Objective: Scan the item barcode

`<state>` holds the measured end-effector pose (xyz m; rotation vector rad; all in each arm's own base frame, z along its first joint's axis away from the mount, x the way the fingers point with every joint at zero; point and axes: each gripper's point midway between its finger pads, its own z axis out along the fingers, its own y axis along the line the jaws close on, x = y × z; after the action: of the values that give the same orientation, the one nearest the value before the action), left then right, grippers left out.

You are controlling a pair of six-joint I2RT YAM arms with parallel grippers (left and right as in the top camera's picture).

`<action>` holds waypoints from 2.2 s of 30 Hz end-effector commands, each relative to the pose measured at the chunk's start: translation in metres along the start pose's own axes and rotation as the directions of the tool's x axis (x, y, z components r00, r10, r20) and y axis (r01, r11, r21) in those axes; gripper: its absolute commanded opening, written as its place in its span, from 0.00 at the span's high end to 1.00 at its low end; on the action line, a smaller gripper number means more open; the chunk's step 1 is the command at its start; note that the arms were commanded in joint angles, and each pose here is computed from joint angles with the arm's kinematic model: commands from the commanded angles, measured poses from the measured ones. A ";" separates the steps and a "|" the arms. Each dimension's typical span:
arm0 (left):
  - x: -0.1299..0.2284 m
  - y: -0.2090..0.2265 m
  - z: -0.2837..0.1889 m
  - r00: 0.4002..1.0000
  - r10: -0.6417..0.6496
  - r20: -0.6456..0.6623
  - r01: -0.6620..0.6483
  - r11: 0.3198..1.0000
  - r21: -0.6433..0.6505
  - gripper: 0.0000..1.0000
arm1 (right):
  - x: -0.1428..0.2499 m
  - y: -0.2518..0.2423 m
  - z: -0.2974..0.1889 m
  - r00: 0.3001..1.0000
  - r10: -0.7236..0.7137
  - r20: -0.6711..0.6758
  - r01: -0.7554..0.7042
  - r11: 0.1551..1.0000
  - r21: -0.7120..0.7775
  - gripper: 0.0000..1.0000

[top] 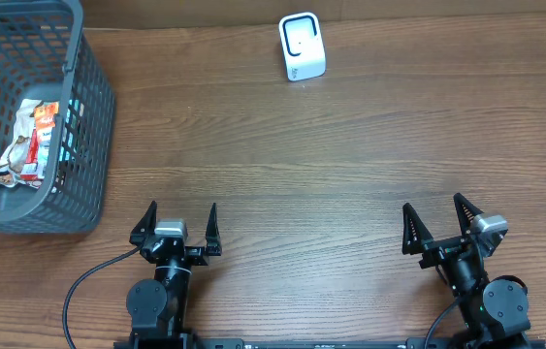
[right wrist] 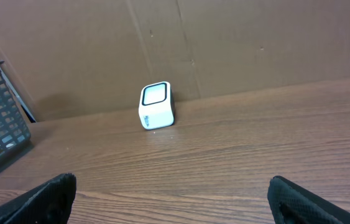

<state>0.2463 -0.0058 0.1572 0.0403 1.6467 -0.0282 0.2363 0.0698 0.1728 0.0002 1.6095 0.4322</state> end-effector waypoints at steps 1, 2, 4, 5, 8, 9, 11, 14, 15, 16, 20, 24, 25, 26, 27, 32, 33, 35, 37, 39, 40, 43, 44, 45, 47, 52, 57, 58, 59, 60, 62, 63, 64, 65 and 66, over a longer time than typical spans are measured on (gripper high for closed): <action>0.000 0.001 0.000 1.000 0.008 0.002 -0.008 1.000 -0.007 0.00 | 0.003 -0.001 0.000 1.000 -0.005 -0.001 0.005 1.000 0.002 0.00; 0.000 0.001 0.000 1.000 0.008 0.002 -0.008 1.000 -0.007 0.00 | 0.003 -0.001 0.000 1.000 -0.005 0.000 0.005 1.000 0.003 0.00; 0.001 0.001 0.000 1.000 0.008 0.001 -0.008 1.000 -0.008 0.00 | 0.003 -0.001 0.000 1.000 -0.005 -0.001 0.005 1.000 0.002 0.00; 0.000 0.001 0.000 1.000 0.002 0.002 -0.002 1.000 -0.008 0.00 | 0.003 -0.001 0.000 1.000 -0.005 0.000 0.005 1.000 0.003 0.00; -0.002 0.001 -0.001 0.998 -0.060 0.001 0.060 0.998 -0.007 0.00 | 0.003 -0.001 0.000 1.000 -0.005 -0.001 0.005 1.000 0.002 0.00; -0.004 0.001 -0.002 0.996 -0.085 0.000 0.085 0.996 -0.007 0.00 | 0.003 -0.001 0.000 1.000 -0.005 -0.001 0.005 1.000 0.002 0.00; -0.007 -0.004 -0.004 0.989 -0.144 -0.016 0.144 0.989 0.019 0.00 | 0.003 -0.001 0.000 1.000 -0.005 -0.001 0.005 1.000 0.002 0.00; -0.015 -0.023 -0.010 0.984 -0.171 -0.048 0.176 0.976 0.126 0.00 | 0.003 -0.001 0.000 1.000 -0.005 -0.001 0.005 1.000 0.002 0.00; -0.017 -0.028 -0.013 0.984 -0.171 -0.058 0.178 0.972 0.153 0.00 | 0.003 -0.001 0.000 1.000 -0.005 -0.001 0.005 1.000 0.002 0.00; -0.021 -0.032 -0.016 0.983 -0.171 -0.071 0.181 0.968 0.171 0.00 | 0.003 -0.001 0.000 1.000 -0.005 -0.001 0.005 1.000 0.002 0.00; -0.046 -0.035 -0.037 0.979 -0.169 -0.110 0.186 0.967 0.175 0.00 | 0.003 -0.001 0.000 1.000 -0.005 -0.001 0.005 1.000 0.002 0.00; -0.075 -0.035 -0.054 0.978 -0.170 -0.119 0.189 0.967 0.174 0.00 | 0.003 -0.001 0.000 1.000 -0.005 -0.001 0.005 1.000 0.002 0.00; -0.083 -0.036 -0.057 0.978 -0.170 -0.119 0.189 0.966 0.174 0.00 | 0.003 -0.001 0.000 1.000 -0.005 -0.001 0.005 1.000 0.002 0.00; -0.091 -0.036 -0.060 0.977 -0.170 -0.125 0.190 0.966 0.177 0.00 | 0.003 -0.001 0.000 1.000 -0.005 -0.001 0.005 1.000 0.002 0.00; -0.101 -0.037 -0.064 0.976 -0.170 -0.140 0.193 0.965 0.178 0.00 | 0.003 -0.001 0.000 1.000 -0.005 -0.001 0.005 1.000 0.002 0.00; -0.138 -0.038 -0.079 0.960 -0.118 -0.254 0.165 0.971 0.172 0.00 | 0.003 -0.001 0.000 1.000 -0.005 -0.001 0.005 1.000 0.002 0.00; -0.145 -0.038 -0.080 0.955 -0.104 -0.278 0.156 0.973 0.171 0.00 | 0.003 -0.001 0.000 1.000 -0.005 -0.001 0.005 1.000 0.002 0.00; -0.159 -0.038 -0.080 0.937 -0.067 -0.344 0.134 0.976 0.174 0.00 | 0.003 -0.001 0.000 1.000 -0.005 -0.001 0.005 1.000 0.002 0.00; -0.171 -0.038 -0.078 0.912 -0.043 -0.409 0.125 0.976 0.176 0.00 | 0.003 -0.001 0.000 1.000 -0.005 0.000 0.005 1.000 0.003 0.00; -0.182 -0.037 -0.074 0.875 -0.040 -0.483 0.138 0.976 0.170 0.00 | 0.003 -0.001 0.000 1.000 -0.005 -0.001 0.005 1.000 0.002 0.00; -0.187 -0.037 -0.071 0.852 -0.042 -0.522 0.148 0.975 0.163 0.00 | 0.003 -0.001 0.000 1.000 -0.005 -0.001 0.005 1.000 0.002 0.00; -0.199 -0.038 -0.059 0.792 -0.048 -0.609 0.179 0.971 0.156 0.00 | 0.003 -0.001 0.000 1.000 -0.005 0.000 0.005 1.000 0.003 0.00; -0.203 -0.040 -0.053 0.781 -0.049 -0.623 0.191 0.968 0.163 0.00 | 0.003 -0.001 0.000 1.000 -0.005 0.000 0.005 1.000 0.003 0.00; -0.207 -0.042 -0.046 0.777 -0.049 -0.627 0.199 0.965 0.171 0.00 | 0.003 -0.001 0.000 1.000 -0.005 -0.001 0.005 1.000 0.002 0.00; -0.210 -0.043 -0.030 0.761 -0.050 -0.647 0.215 0.960 0.178 0.00 | 0.003 -0.001 0.000 1.000 -0.005 -0.001 0.005 1.000 0.002 0.00; -0.209 -0.043 0.000 0.765 0.009 -0.644 0.179 0.958 0.226 0.00 | 0.003 -0.001 0.000 1.000 -0.005 -0.001 0.005 1.000 0.002 0.00; -0.232 -0.027 0.030 0.813 -0.041 -0.581 0.162 0.974 0.159 0.04 | 0.003 -0.001 0.000 1.000 -0.005 -0.001 0.005 1.000 0.002 0.00; -0.240 -0.020 0.035 0.822 -0.056 -0.567 0.157 0.979 0.132 0.04 | 0.003 -0.001 0.000 1.000 -0.004 -0.001 0.004 1.000 0.002 0.00; -0.248 -0.011 0.041 0.831 -0.072 -0.552 0.150 0.984 0.098 0.04 | 0.003 -0.001 0.000 1.000 -0.005 -0.001 0.005 1.000 0.002 0.00; -0.255 -0.003 0.046 0.837 -0.082 -0.541 0.144 0.987 0.074 0.04 | 0.003 -0.001 0.000 1.000 -0.005 -0.001 0.005 1.000 0.002 0.00; -0.269 0.015 0.057 0.852 -0.101 -0.514 0.128 0.992 0.017 0.04 | 0.003 -0.001 0.000 1.000 -0.005 -0.001 0.005 1.000 0.002 0.00; -0.277 0.026 0.063 0.859 -0.112 -0.500 0.120 0.993 -0.016 0.04 | 0.003 -0.001 0.000 1.000 -0.005 0.000 0.005 1.000 0.003 0.00; -0.281 0.034 0.068 0.862 -0.120 -0.492 0.117 0.992 -0.037 0.03 | 0.003 -0.001 0.000 1.000 -0.005 0.000 0.005 1.000 0.003 0.00; -0.285 0.045 0.073 0.866 -0.132 -0.483 0.114 0.991 -0.066 0.03 | 0.003 -0.001 0.000 1.000 -0.005 -0.001 0.005 1.000 0.002 0.00; -0.287 0.052 0.078 0.868 -0.140 -0.476 0.112 0.990 -0.086 0.03 | 0.003 -0.001 0.000 1.000 -0.005 -0.001 0.005 1.000 0.002 0.00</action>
<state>0.3341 0.0142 0.4308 -0.0203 2.1640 -0.1495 0.2364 0.0696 0.1728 0.0012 1.6094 0.4313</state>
